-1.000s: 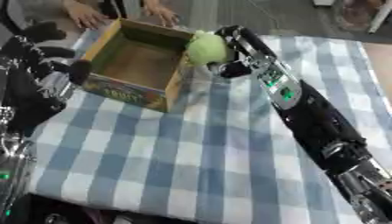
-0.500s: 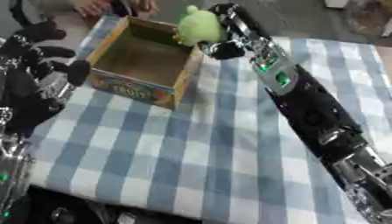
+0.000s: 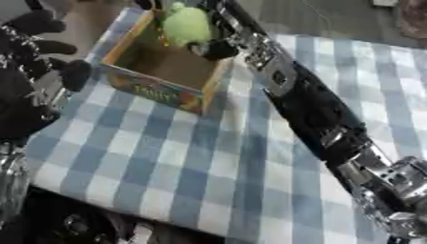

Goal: Pick up objects on the table and place them in the box.

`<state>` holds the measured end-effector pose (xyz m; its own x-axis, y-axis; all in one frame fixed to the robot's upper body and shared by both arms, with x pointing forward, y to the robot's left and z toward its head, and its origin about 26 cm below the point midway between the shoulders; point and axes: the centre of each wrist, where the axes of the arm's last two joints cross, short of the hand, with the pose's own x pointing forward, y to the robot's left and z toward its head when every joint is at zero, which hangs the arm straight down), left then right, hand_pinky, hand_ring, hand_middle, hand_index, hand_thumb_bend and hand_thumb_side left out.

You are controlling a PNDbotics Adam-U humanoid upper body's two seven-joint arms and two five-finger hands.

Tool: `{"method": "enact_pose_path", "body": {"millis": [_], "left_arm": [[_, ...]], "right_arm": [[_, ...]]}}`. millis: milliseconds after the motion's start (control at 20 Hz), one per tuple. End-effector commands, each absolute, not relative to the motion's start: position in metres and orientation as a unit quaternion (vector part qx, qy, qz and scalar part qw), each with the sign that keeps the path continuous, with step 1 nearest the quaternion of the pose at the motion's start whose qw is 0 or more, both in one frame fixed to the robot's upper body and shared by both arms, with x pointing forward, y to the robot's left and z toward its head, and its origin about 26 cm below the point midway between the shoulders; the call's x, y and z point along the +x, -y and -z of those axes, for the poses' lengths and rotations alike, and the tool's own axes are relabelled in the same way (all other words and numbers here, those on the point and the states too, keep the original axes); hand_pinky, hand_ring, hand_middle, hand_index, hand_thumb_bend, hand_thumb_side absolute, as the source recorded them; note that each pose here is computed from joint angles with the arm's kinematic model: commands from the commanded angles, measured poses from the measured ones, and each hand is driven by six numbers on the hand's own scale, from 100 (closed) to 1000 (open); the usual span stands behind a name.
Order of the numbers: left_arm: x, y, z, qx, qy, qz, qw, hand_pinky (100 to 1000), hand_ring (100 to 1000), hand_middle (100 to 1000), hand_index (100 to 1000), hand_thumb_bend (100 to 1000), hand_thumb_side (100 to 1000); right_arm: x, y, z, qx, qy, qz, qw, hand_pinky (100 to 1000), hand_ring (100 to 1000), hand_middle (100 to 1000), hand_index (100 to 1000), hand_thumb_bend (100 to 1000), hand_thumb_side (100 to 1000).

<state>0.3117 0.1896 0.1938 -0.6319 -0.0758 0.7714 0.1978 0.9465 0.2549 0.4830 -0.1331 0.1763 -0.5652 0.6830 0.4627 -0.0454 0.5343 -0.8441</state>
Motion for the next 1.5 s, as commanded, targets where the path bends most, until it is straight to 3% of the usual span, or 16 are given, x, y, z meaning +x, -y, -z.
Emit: {"method": "enact_pose_path", "body": {"millis": [50,150,400,650,750,900,1150,1500], "left_arm": [[0.308,-0.186,-0.204,-0.044,0.897,0.165,0.409,529,643,706,814,705,384],[0.308,-0.185,-0.205,-0.045,0.896,0.166,0.408,529,642,706,814,705,384],[0.308,-0.185,-0.204,-0.045,0.896,0.167,0.409,529,642,706,813,706,385],[0.308,-0.186,-0.204,-0.044,0.896,0.166,0.410,529,641,705,813,707,384],[0.309,-0.187,-0.202,-0.041,0.895,0.165,0.413,528,640,705,813,708,385],[0.309,-0.191,-0.200,-0.034,0.893,0.162,0.418,528,639,705,812,708,384],[0.310,-0.198,-0.192,-0.019,0.888,0.154,0.433,526,638,704,812,707,385],[0.310,-0.211,-0.180,0.012,0.881,0.137,0.453,524,638,703,808,707,384]], "right_arm": [[0.484,0.123,-0.185,-0.222,0.763,-0.466,0.388,747,818,744,875,481,416],[0.483,0.119,-0.185,-0.244,0.762,-0.474,0.368,893,925,872,952,573,526],[0.480,0.116,-0.188,-0.315,0.770,-0.442,0.336,935,958,916,961,609,517],[0.479,0.115,-0.187,-0.349,0.783,-0.392,0.333,893,928,888,938,577,492],[0.477,0.116,-0.188,-0.343,0.792,-0.379,0.334,849,901,858,919,514,467],[0.474,0.119,-0.193,-0.326,0.805,-0.359,0.343,820,883,843,909,494,373],[0.466,0.129,-0.207,-0.289,0.822,-0.323,0.371,746,820,788,889,443,239],[0.441,0.156,-0.226,-0.183,0.855,-0.282,0.395,685,755,715,841,431,180]]}}
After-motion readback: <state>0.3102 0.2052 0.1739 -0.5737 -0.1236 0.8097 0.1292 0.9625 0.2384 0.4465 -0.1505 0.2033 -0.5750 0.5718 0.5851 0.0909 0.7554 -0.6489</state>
